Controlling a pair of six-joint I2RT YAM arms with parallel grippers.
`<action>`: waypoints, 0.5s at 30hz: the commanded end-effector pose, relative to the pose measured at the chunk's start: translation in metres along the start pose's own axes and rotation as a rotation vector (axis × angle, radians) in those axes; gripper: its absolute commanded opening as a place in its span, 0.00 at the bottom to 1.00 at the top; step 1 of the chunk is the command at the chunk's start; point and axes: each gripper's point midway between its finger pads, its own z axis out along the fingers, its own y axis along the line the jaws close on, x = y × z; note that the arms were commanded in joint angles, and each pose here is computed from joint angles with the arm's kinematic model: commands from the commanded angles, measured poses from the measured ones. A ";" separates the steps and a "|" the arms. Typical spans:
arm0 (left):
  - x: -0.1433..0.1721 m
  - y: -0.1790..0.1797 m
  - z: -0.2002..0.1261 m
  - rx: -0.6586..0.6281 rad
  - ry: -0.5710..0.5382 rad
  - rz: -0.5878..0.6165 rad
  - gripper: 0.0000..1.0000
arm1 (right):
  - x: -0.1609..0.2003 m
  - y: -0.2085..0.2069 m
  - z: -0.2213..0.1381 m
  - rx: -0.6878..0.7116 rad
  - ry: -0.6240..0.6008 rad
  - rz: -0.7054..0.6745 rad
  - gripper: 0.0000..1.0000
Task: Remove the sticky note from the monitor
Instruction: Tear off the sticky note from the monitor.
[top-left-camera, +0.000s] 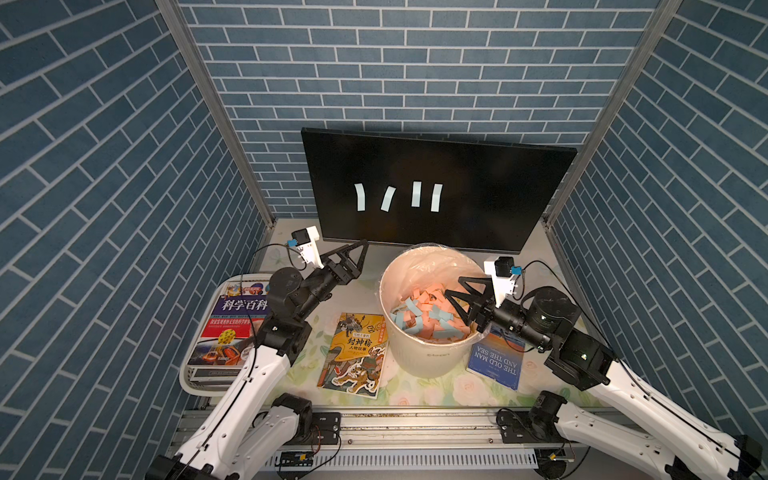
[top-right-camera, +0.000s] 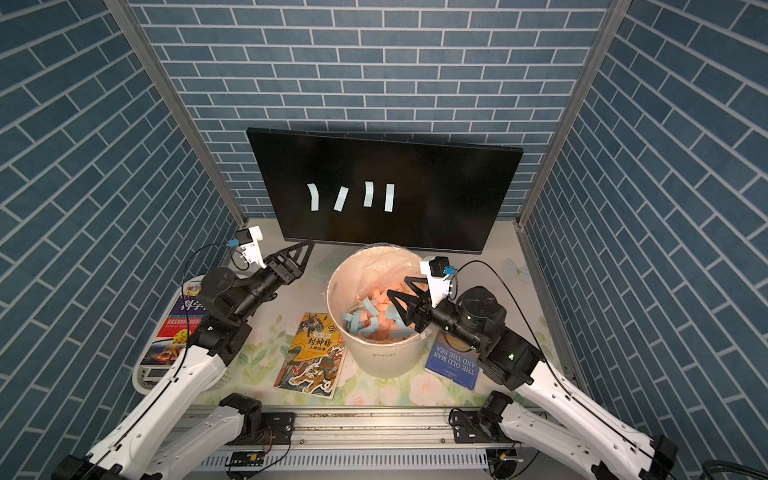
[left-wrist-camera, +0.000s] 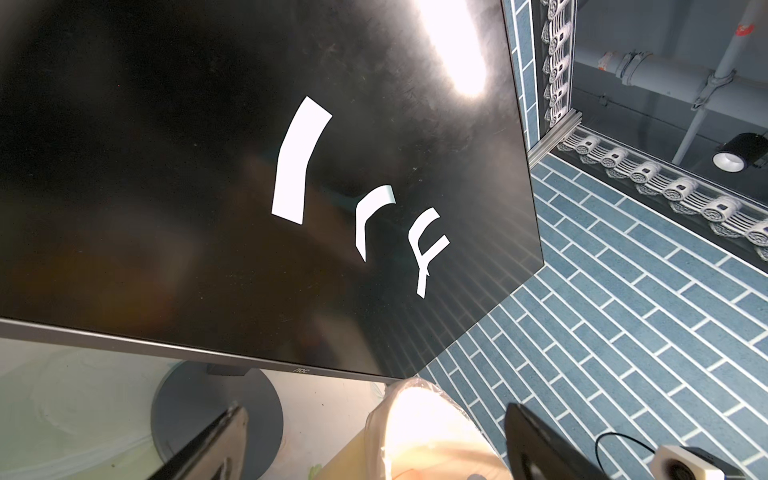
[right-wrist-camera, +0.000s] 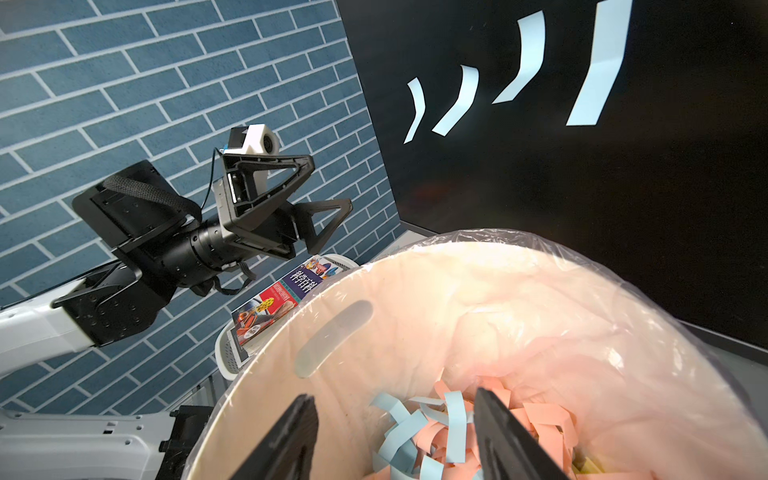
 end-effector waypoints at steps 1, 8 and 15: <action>-0.017 -0.019 0.012 0.048 -0.056 0.033 1.00 | -0.010 0.013 -0.006 -0.068 -0.052 0.013 0.64; -0.025 -0.026 0.040 0.050 -0.060 0.035 0.97 | -0.006 0.016 -0.010 -0.089 -0.049 0.027 0.65; -0.032 -0.021 0.058 0.030 -0.079 0.010 0.97 | -0.011 0.024 -0.020 -0.131 -0.075 0.045 0.65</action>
